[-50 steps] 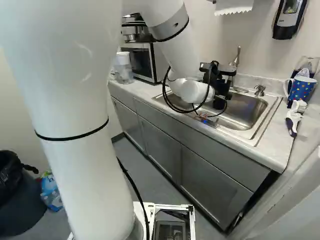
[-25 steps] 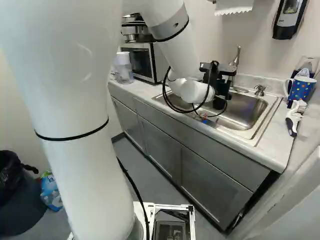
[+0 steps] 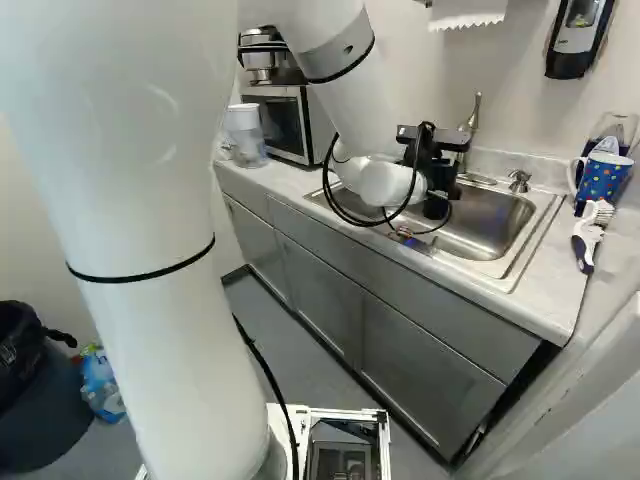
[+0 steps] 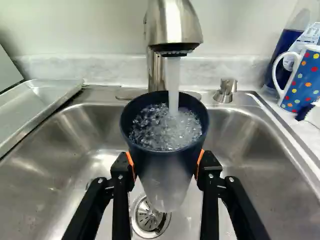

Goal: Rinse the cup and place it in the tray

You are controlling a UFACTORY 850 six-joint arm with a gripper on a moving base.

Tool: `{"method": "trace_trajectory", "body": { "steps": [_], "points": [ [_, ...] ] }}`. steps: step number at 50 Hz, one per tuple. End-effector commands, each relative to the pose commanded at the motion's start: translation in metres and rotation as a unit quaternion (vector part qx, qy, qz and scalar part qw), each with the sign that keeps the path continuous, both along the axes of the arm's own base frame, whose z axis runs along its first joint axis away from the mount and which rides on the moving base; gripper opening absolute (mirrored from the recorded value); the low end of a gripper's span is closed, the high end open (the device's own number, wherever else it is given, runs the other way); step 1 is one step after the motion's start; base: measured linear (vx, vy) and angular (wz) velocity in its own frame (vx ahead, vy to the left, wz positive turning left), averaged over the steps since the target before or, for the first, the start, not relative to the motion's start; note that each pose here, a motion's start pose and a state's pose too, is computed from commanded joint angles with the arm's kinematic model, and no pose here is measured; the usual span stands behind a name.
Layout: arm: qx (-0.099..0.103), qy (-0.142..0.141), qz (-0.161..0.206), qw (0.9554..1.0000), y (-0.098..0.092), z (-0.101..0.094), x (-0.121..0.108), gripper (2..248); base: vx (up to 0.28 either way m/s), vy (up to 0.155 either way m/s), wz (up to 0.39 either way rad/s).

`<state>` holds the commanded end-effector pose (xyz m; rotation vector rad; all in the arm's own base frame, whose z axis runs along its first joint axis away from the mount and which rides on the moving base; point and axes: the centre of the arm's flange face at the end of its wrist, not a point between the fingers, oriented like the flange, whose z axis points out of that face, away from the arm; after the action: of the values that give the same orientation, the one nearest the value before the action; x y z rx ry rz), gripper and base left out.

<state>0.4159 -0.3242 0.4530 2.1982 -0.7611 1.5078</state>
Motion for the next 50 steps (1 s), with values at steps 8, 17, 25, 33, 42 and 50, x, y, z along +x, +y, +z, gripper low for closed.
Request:
{"method": "trace_trajectory", "body": {
  "steps": [8, 17, 25, 33, 42, 50],
  "points": [
    [0.0, 0.001, 0.007, 1.0, 0.009, 0.0, 0.0, 125, 0.0, 0.0, 0.0],
    [0.001, 0.001, 0.018, 0.9998, 0.021, 0.0, 0.004, 125, 0.0, 0.0, 0.0],
    [0.001, 0.001, 0.031, 0.9995, 0.032, 0.0, 0.012, 125, 0.0, 0.0, 0.0],
    [-0.002, -0.002, 0.044, 0.999, 0.043, 0.005, 0.019, 125, 0.0, 0.0, 0.0],
    [-0.007, -0.01, 0.059, 0.9982, 0.056, 0.014, 0.028, 125, 0.0, 0.0, 0.0],
    [-0.012, -0.017, 0.072, 0.9972, 0.066, 0.022, 0.037, 125, 0.0, 0.0, 0.0]
  ]
}}
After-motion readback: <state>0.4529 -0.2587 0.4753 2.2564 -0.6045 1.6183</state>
